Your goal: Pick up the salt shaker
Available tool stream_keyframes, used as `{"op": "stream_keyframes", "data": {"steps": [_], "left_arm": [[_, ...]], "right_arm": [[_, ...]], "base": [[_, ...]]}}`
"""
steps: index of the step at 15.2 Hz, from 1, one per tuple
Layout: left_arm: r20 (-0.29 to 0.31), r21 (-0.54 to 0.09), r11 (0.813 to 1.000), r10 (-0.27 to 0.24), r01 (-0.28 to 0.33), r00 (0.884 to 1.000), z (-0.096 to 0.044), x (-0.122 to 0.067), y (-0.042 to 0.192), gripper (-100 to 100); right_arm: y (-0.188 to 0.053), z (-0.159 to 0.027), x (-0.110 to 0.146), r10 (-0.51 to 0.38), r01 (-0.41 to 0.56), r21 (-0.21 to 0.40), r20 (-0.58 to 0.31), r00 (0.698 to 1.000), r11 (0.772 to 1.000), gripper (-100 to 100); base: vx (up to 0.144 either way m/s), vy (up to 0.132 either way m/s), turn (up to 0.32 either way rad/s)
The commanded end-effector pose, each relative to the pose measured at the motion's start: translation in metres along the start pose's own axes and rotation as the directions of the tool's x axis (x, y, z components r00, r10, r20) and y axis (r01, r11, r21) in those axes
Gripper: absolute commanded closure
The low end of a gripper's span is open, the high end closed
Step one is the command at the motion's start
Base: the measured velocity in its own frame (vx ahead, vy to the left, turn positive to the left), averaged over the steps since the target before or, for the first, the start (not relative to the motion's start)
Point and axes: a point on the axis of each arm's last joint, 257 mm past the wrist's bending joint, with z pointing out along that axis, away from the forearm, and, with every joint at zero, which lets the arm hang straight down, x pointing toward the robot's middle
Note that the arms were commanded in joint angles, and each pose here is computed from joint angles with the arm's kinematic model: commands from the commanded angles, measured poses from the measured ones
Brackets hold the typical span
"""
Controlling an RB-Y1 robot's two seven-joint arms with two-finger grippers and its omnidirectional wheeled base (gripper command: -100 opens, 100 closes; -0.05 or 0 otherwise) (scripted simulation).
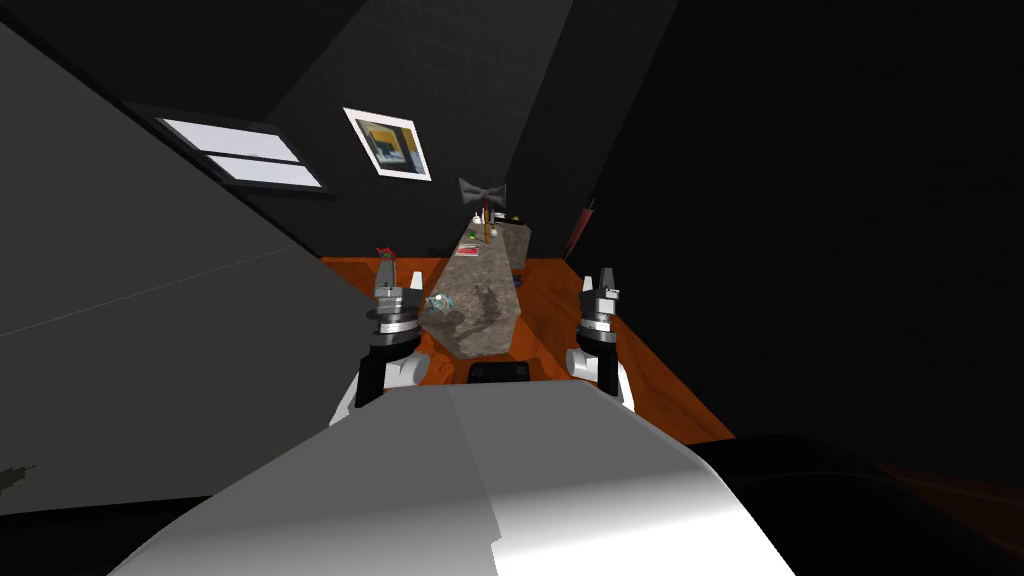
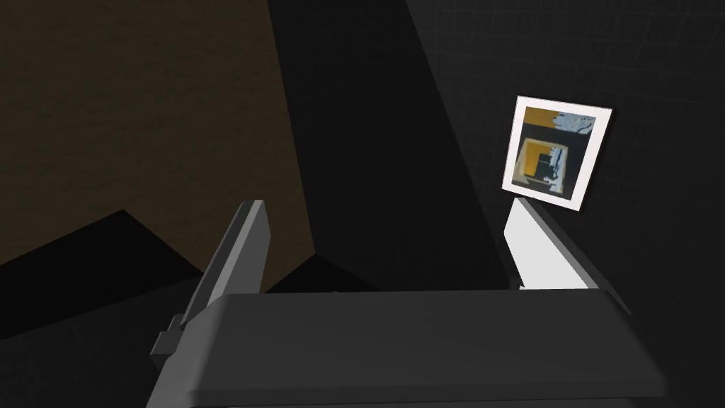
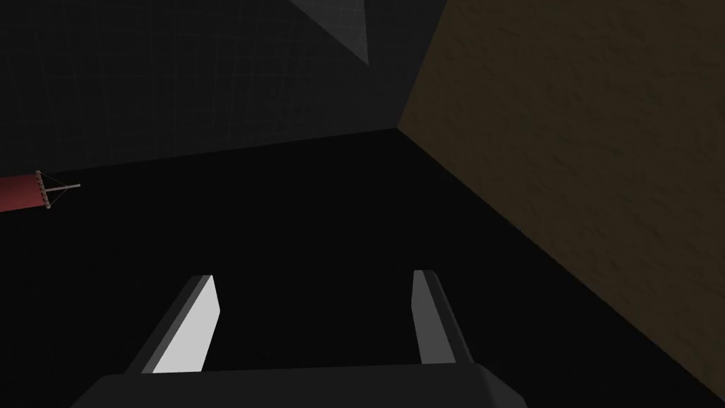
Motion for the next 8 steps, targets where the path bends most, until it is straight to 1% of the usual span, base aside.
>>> {"op": "stream_keyframes", "data": {"steps": [1, 2, 3, 4, 5, 6, 7, 8], "left_arm": [[-0.042, -0.051, 0.999, -0.018, 0.016, 0.999, 0.001, 0.004, 0.014, -100], [-0.048, -0.051, 0.999, -0.015, 0.013, 0.999, 0.001, 0.004, 0.015, -100], [-0.071, -0.084, 0.996, -0.026, 0.020, 0.997, 0.001, 0.006, 0.023, -100], [-0.071, -0.084, 0.996, -0.026, 0.020, 0.997, 0.001, 0.006, 0.023, -100], [-0.092, -0.120, 0.992, -0.040, 0.029, 0.995, 0.001, 0.007, 0.033, -100], [-0.092, -0.120, 0.992, -0.040, 0.029, 0.995, 0.001, 0.007, 0.033, -100], [-0.111, -0.157, 0.987, -0.055, 0.037, 0.992, 0.001, 0.008, 0.043, -100], [-0.111, -0.159, 0.987, -0.055, 0.037, 0.992, 0.001, 0.008, 0.043, -100]], "right_arm": [[0.000, 0.000, 0.000, 0.000, 0.000, 0.000, 0.000, 1.000, 1.000, 0], [0.000, 0.000, 0.000, 0.000, 0.000, 0.000, 0.000, 1.000, 1.000, 0], [0.000, 0.000, 0.000, 0.000, 0.000, 0.000, 0.000, 1.000, 1.000, 0], [0.000, 0.000, 0.000, 0.000, 0.000, 0.000, 0.000, 1.000, 1.000, 0], [0.000, 0.000, 0.000, 0.000, 0.000, 0.000, 0.000, 1.000, 1.000, 0], [0.000, 0.000, 0.000, 0.000, 0.000, 0.000, 0.000, 1.000, 1.000, 0], [0.000, 0.000, 0.000, 0.000, 0.000, 0.000, 0.000, 1.000, 1.000, 0], [0.000, 0.000, 0.000, 0.000, 0.000, 0.000, 0.000, 1.000, 1.000, 0]], "base": [[0.010, -0.005, -0.013], [0.011, -0.004, -0.009], [0.012, -0.005, -0.009], [0.012, -0.005, -0.008], [0.012, -0.006, -0.011], [0.012, -0.005, -0.010], [0.012, -0.004, -0.010], [0.012, -0.004, -0.010]]}}
